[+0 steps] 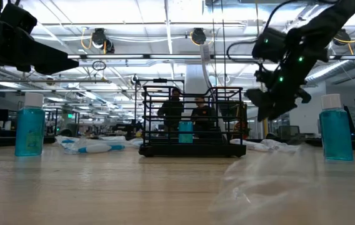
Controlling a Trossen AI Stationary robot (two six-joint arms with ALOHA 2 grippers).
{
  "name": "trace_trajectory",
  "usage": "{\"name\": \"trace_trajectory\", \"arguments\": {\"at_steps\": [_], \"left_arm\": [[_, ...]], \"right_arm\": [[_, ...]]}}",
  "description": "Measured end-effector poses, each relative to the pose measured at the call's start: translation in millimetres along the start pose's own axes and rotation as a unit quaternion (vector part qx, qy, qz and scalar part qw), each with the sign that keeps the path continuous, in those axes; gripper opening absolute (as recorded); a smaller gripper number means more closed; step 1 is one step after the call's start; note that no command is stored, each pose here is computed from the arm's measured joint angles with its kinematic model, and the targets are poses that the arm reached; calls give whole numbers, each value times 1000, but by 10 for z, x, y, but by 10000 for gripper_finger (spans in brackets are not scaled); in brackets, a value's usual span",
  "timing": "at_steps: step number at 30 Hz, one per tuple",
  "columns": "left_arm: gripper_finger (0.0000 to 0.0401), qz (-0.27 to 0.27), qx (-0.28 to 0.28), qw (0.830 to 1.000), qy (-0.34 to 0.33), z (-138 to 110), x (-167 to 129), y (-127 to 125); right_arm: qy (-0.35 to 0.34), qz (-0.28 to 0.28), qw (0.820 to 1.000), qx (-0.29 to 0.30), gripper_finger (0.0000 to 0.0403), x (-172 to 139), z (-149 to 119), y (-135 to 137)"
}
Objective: Pick & Place toothbrushing station
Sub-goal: Put the purple toothbrush into the right section of the wire organizer
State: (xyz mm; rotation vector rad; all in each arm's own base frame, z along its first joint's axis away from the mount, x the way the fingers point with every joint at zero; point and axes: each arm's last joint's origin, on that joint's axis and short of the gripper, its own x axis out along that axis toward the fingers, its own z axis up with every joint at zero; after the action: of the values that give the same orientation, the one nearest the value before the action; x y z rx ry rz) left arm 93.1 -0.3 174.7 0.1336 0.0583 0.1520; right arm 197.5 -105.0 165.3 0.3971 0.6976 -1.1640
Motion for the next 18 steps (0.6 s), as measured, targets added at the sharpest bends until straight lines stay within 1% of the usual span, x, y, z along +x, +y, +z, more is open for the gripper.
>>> {"name": "trace_trajectory", "arguments": {"at_steps": [4, 7, 12, 18], "left_arm": [[351, 0, 0, 1000, 0, 0, 0, 0], [351, 0, 0, 1000, 0, 1, 0, 0], [351, 0, 0, 1000, 0, 1, 0, 0], [351, 0, 0, 1000, 0, 0, 0, 0]], "right_arm": [[50, -1, 999, 6, 172, 173, -66, -21], [75, -16, 997, 4, 172, 281, -117, -40], [98, -26, 995, 7, 173, 418, -162, -64], [116, -17, 993, 9, 171, 481, -194, -51]]}}
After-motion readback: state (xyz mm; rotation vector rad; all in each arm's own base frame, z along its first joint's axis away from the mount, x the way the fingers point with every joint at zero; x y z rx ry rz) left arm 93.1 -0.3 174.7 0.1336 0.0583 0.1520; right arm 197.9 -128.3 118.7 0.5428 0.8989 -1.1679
